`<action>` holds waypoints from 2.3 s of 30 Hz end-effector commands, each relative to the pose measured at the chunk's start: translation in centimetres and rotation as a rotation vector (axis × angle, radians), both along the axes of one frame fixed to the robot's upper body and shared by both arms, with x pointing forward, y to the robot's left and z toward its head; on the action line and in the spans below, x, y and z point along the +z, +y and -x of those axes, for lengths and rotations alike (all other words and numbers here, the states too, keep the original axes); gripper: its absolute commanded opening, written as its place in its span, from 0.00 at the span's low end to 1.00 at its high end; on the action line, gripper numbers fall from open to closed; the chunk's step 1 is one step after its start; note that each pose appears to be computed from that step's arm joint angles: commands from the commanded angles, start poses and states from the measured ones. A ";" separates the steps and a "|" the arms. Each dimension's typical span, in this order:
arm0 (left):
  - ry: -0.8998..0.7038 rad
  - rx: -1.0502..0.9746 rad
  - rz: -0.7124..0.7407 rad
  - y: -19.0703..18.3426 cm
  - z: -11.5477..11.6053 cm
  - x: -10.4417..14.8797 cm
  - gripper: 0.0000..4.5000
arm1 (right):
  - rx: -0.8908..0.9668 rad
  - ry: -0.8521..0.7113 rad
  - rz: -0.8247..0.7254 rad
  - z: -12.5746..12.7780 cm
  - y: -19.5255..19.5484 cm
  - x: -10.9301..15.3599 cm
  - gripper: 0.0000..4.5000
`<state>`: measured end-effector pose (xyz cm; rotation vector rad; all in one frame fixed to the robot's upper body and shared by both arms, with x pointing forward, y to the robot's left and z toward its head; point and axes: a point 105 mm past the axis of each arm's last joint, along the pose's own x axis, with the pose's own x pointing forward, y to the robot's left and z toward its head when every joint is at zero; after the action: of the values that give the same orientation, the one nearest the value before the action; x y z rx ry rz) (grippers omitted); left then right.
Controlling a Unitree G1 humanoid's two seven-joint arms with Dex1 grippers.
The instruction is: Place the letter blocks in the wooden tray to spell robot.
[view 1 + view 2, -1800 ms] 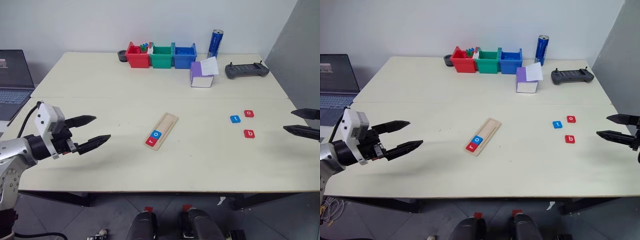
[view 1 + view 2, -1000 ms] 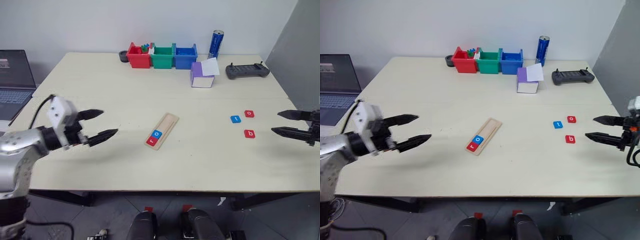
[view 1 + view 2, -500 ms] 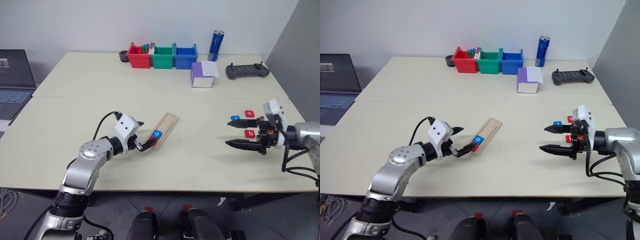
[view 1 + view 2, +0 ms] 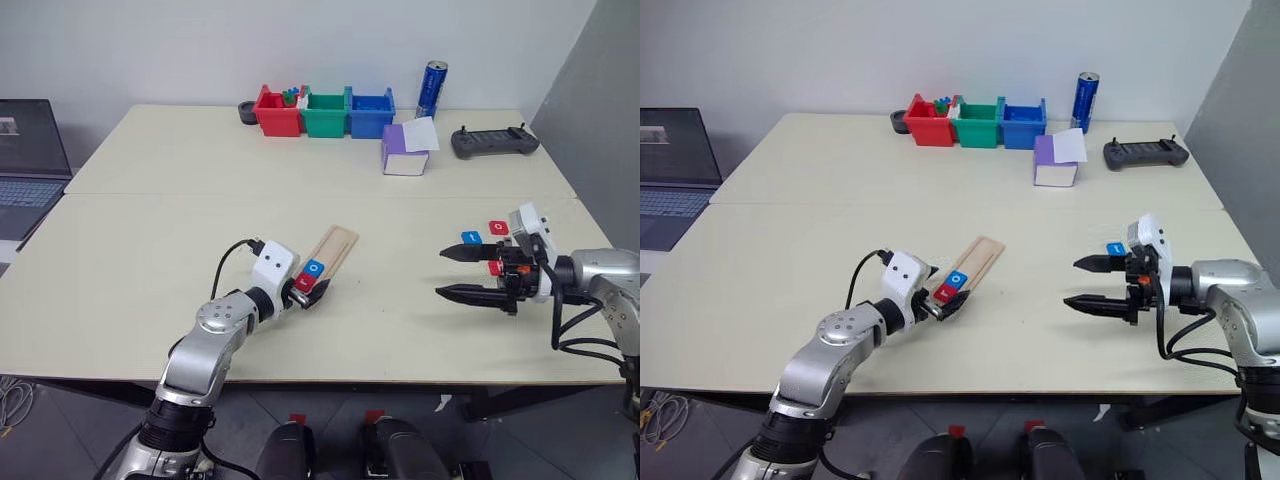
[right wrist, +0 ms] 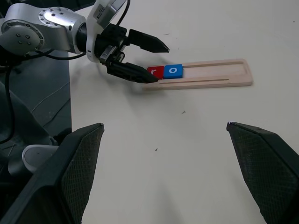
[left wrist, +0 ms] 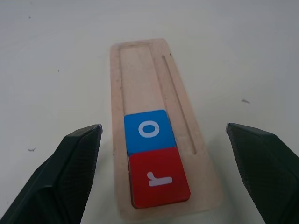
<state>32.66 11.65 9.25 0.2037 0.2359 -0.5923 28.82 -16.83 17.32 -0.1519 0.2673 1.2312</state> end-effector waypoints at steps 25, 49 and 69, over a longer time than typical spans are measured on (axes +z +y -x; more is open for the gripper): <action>0.024 0.109 0.021 -0.9 -0.4 -1.5 1.00 | 0.000 -0.039 0.004 -0.1 0.4 0.2 0.99; 0.039 0.048 0.026 -0.2 -0.2 -1.3 1.00 | -0.008 -0.043 0.003 -0.3 0.7 -0.1 0.99; 0.040 -0.031 -0.014 0.3 -1.7 -1.5 0.75 | -0.022 -0.057 0.002 -0.2 0.7 0.0 1.00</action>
<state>34.12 11.84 7.56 0.1941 0.2856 -0.6071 29.21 -16.26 16.35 -0.1562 0.2653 1.2003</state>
